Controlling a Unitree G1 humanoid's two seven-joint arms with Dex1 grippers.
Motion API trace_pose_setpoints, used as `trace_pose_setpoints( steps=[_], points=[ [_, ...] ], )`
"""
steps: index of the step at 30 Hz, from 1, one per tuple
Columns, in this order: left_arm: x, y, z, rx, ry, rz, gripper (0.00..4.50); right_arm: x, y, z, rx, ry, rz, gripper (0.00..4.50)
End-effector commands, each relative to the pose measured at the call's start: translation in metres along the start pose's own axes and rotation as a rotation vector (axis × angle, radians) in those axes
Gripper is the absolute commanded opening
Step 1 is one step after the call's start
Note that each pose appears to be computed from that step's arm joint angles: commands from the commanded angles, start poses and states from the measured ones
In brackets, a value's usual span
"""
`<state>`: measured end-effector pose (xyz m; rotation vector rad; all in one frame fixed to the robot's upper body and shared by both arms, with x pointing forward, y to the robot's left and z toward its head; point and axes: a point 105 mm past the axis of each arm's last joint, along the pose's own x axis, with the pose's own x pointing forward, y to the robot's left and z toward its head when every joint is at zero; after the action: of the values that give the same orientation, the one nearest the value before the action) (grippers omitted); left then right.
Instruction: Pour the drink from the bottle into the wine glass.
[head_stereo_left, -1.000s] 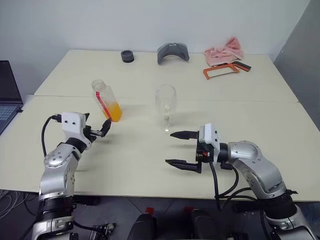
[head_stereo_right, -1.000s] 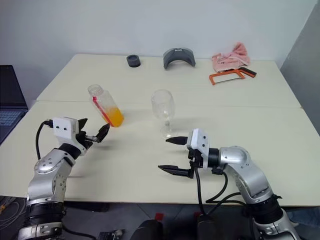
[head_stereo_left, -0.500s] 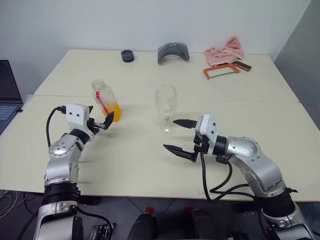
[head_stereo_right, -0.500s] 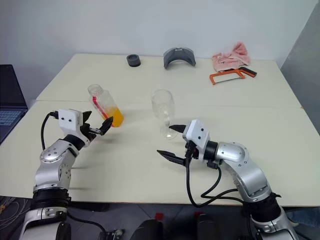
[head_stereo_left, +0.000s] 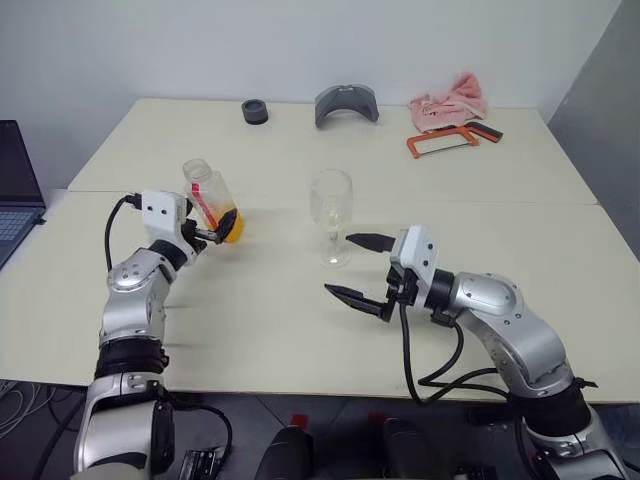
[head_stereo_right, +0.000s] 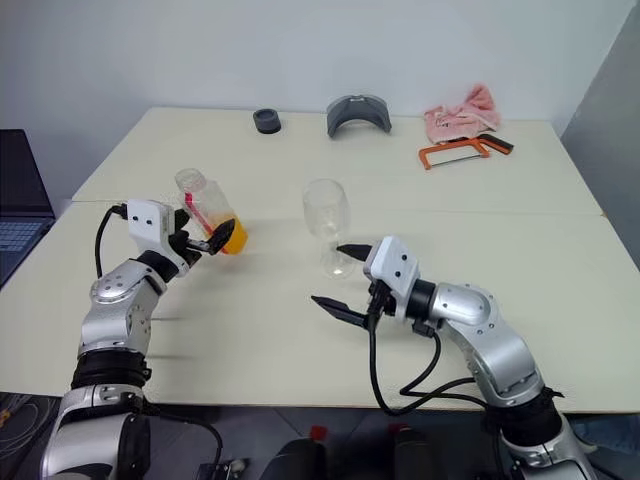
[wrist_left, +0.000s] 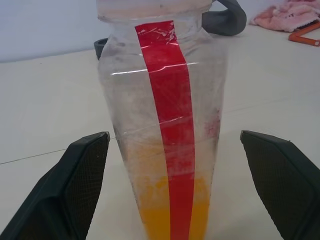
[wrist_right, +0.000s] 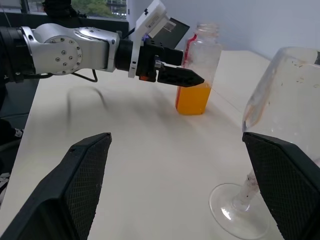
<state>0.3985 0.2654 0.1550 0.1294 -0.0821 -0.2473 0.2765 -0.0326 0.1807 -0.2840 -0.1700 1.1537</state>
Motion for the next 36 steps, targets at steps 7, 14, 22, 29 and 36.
trace_pose_setpoints(
  steps=[7, 14, 22, 29, 36],
  points=[
    [0.009, 0.010, 0.021, 0.006, -0.057, -0.006, 2.98, 0.002, -0.001, 0.018, -0.041, -0.057, 0.000, 4.50],
    [0.009, 0.009, 0.021, -0.010, -0.060, -0.019, 1.71, 0.002, -0.003, 0.019, -0.059, -0.064, -0.017, 4.50],
    [0.006, 0.005, 0.025, -0.003, -0.075, -0.021, 1.71, -0.004, -0.006, 0.030, -0.073, -0.117, -0.047, 4.50],
    [0.015, -0.022, 0.059, 0.121, -0.144, -0.083, 1.71, -0.021, -0.015, 0.043, -0.021, -0.168, -0.126, 4.50],
    [0.030, -0.057, 0.104, 0.366, -0.236, -0.188, 1.71, -0.024, -0.026, 0.038, -0.013, -0.147, -0.216, 4.50]
  ],
)
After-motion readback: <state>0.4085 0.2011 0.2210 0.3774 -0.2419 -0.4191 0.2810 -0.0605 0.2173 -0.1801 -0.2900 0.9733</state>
